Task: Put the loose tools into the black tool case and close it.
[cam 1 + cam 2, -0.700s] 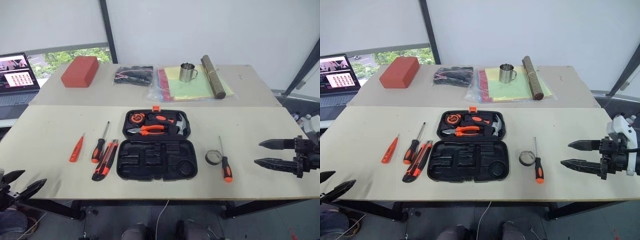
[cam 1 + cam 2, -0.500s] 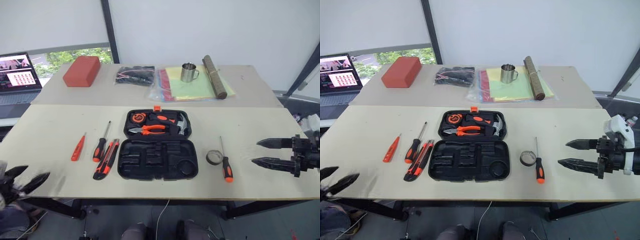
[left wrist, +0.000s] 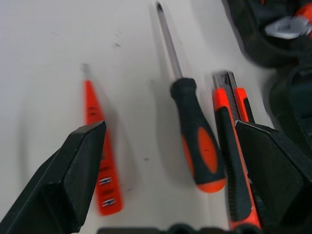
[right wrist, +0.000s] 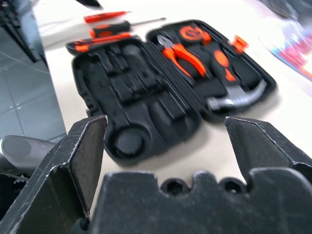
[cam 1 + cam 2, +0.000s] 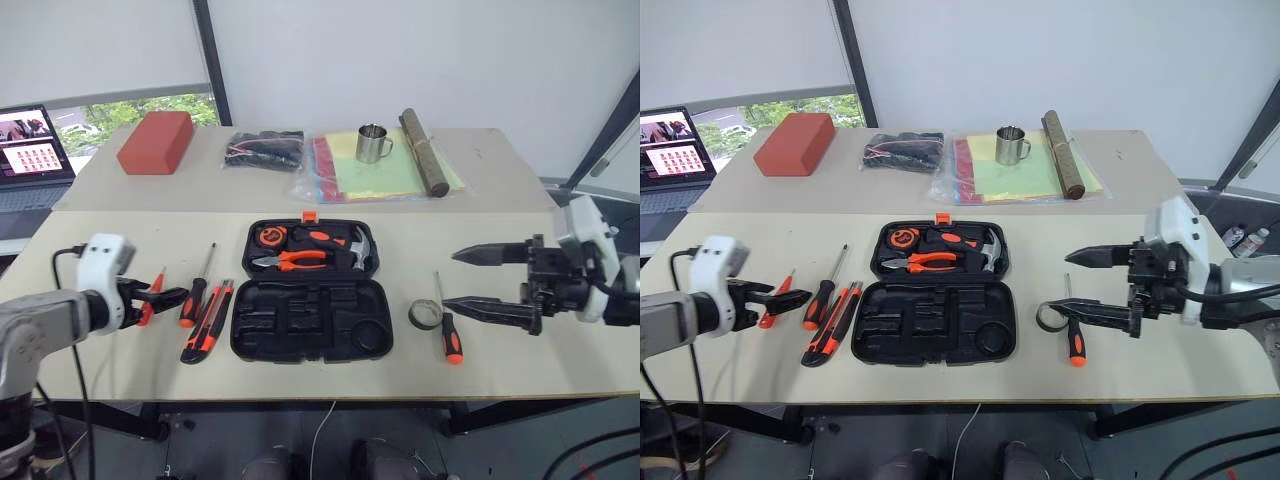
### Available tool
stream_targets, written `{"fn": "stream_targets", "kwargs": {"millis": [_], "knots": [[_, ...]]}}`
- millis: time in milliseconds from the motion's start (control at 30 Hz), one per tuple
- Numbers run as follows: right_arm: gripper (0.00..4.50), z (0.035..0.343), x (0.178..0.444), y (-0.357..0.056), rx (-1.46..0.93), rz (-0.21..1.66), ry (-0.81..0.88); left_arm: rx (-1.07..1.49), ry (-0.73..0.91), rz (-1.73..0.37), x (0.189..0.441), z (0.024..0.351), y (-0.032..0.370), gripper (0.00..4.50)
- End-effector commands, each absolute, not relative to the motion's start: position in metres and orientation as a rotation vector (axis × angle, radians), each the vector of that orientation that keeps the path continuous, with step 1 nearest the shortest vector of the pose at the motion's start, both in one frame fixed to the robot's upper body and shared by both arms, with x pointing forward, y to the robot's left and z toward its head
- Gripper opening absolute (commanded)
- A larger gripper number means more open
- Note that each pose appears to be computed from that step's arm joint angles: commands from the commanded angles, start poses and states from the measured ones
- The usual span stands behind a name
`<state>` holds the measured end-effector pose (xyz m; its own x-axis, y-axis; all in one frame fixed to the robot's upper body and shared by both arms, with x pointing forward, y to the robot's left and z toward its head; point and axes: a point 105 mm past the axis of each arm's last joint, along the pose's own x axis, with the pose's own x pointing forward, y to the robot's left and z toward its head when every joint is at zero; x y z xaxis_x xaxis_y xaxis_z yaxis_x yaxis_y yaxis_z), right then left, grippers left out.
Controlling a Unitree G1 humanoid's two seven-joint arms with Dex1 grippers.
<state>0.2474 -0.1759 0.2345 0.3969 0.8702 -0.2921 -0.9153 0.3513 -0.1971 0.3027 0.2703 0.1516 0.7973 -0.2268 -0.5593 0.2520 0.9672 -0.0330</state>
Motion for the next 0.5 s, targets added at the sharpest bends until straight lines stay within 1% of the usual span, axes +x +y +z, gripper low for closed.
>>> {"fn": "stream_targets", "kwargs": {"millis": [33,167,267,367,400,467,500], "knots": [[4.46,0.240,0.244,-0.166,-0.379,1.186,0.095,0.065,0.616,-0.215,0.315,0.151,0.270,4.50],[4.46,0.239,0.245,-0.164,-0.380,1.181,0.078,0.100,0.681,-0.202,0.320,0.136,0.271,4.50],[4.50,0.240,0.245,-0.165,-0.377,1.169,0.064,0.083,0.742,-0.209,0.319,0.115,0.265,3.73],[4.50,0.240,0.243,-0.164,-0.376,1.169,0.057,0.057,0.762,-0.197,0.319,0.104,0.265,2.62],[4.50,0.240,0.243,-0.164,-0.377,1.170,0.056,0.051,0.759,-0.193,0.320,0.103,0.266,2.22],[4.50,0.239,0.242,-0.164,-0.377,1.172,0.056,0.062,0.713,-0.171,0.327,0.113,0.270,1.47],[4.50,0.238,0.241,-0.163,-0.377,1.173,0.059,0.087,0.672,-0.166,0.334,0.125,0.274,1.14]]}}
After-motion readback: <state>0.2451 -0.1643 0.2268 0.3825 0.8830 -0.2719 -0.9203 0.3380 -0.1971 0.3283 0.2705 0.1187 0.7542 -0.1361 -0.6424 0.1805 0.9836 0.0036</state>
